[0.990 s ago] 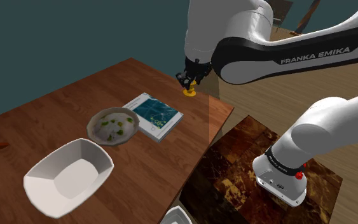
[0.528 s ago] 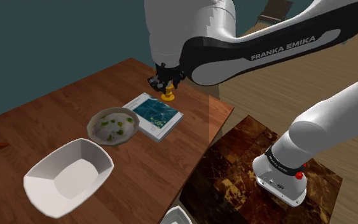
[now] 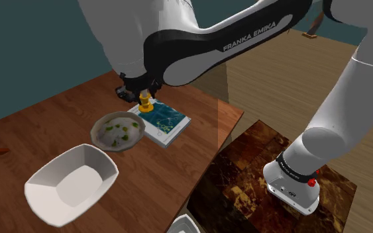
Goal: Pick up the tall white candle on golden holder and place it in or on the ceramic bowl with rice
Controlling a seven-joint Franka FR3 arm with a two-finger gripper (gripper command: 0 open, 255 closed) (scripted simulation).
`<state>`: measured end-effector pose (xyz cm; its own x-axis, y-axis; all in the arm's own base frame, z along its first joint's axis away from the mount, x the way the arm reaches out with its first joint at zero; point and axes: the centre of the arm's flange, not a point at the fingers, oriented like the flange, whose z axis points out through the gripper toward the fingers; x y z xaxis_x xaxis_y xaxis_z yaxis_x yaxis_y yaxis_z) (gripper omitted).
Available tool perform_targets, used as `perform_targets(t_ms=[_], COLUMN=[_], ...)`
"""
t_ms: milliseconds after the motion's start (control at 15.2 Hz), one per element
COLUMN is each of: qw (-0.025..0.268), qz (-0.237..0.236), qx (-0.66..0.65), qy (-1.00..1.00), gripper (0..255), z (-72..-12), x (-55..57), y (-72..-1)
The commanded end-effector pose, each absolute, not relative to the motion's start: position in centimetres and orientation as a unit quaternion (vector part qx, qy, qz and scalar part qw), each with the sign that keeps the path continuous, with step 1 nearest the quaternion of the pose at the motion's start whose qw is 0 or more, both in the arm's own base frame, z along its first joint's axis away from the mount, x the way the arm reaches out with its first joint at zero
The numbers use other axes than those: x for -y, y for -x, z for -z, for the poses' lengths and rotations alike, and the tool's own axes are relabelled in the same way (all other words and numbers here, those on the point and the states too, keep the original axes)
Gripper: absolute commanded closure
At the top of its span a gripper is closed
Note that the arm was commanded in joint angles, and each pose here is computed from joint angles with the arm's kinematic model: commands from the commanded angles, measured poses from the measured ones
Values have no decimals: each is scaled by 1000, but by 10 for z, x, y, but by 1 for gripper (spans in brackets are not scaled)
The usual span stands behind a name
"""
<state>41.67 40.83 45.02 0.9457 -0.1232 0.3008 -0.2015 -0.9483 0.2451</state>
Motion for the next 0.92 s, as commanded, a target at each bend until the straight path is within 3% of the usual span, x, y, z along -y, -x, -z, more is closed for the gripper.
perform_targets(t_ms=[0, 396, 858], qw=[138, 138, 138], qz=[-143, -143, -143], qx=[86, 86, 86], qy=[-976, -976, -976], gripper=[255, 255, 255], z=[-449, -445, -408], x=[-433, -504, -504], y=[-428, -453, -453])
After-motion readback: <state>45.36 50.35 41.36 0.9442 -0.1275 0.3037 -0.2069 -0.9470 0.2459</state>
